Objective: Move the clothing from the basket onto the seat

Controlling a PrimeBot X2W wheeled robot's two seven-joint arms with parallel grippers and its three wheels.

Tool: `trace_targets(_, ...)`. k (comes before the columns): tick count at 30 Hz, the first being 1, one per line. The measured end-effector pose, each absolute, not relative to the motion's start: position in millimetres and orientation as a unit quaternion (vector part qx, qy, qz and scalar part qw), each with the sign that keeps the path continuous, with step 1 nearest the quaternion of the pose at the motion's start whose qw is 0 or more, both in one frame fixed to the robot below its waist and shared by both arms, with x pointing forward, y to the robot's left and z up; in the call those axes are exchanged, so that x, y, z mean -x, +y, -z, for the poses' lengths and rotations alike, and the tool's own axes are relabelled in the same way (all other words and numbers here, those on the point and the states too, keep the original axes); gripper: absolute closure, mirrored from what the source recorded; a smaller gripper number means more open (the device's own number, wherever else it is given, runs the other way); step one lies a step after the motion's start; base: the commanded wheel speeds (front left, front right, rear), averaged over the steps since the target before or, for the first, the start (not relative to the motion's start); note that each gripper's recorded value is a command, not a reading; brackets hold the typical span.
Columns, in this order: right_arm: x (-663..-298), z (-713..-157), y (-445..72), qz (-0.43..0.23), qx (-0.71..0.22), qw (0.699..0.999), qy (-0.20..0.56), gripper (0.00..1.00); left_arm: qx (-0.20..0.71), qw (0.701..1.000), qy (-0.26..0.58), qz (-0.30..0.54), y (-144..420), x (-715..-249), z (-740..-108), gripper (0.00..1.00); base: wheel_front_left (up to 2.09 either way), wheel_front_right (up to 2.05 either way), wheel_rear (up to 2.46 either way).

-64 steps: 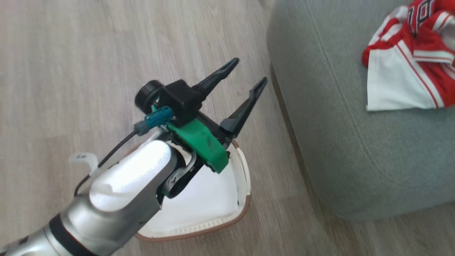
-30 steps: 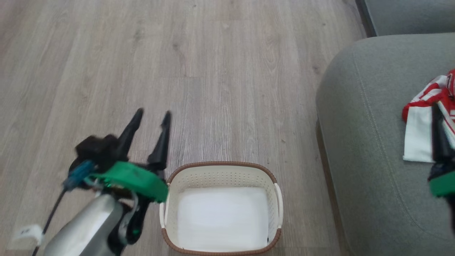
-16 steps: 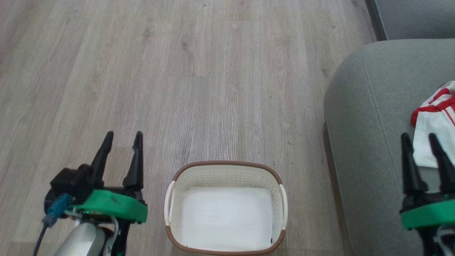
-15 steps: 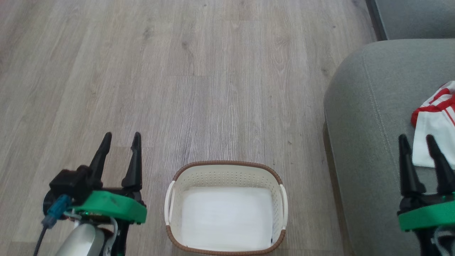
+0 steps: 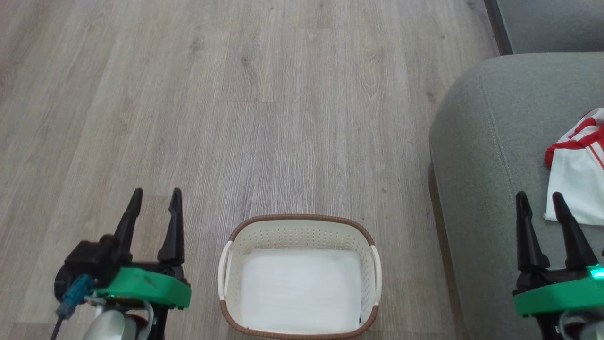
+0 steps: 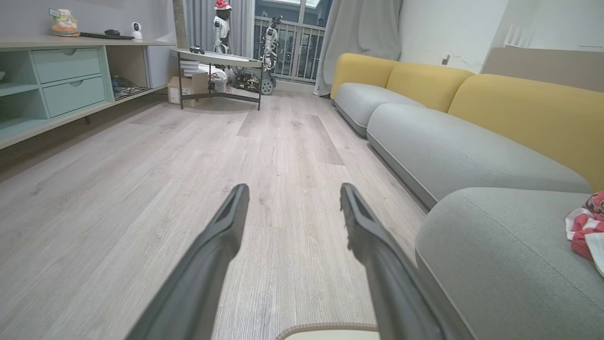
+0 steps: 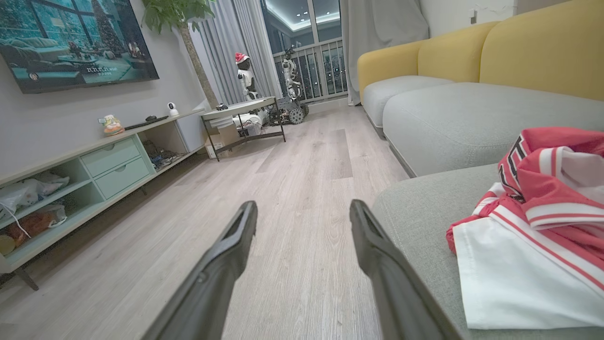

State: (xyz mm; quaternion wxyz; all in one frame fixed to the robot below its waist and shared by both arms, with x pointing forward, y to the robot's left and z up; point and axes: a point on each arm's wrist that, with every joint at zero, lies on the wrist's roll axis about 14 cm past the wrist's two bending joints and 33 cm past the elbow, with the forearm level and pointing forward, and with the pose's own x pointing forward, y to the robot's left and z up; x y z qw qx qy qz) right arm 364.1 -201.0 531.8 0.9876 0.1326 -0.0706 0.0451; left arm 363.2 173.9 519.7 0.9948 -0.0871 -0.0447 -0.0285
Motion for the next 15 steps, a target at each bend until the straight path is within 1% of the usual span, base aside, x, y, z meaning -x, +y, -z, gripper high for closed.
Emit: trace_targets(15,-364,-525,-202,-0.041,-0.134,0.988,-0.063,0.0,0.087,0.995,-0.034,0.032,172,-362,-508,0.0,0.0,0.0,0.0)
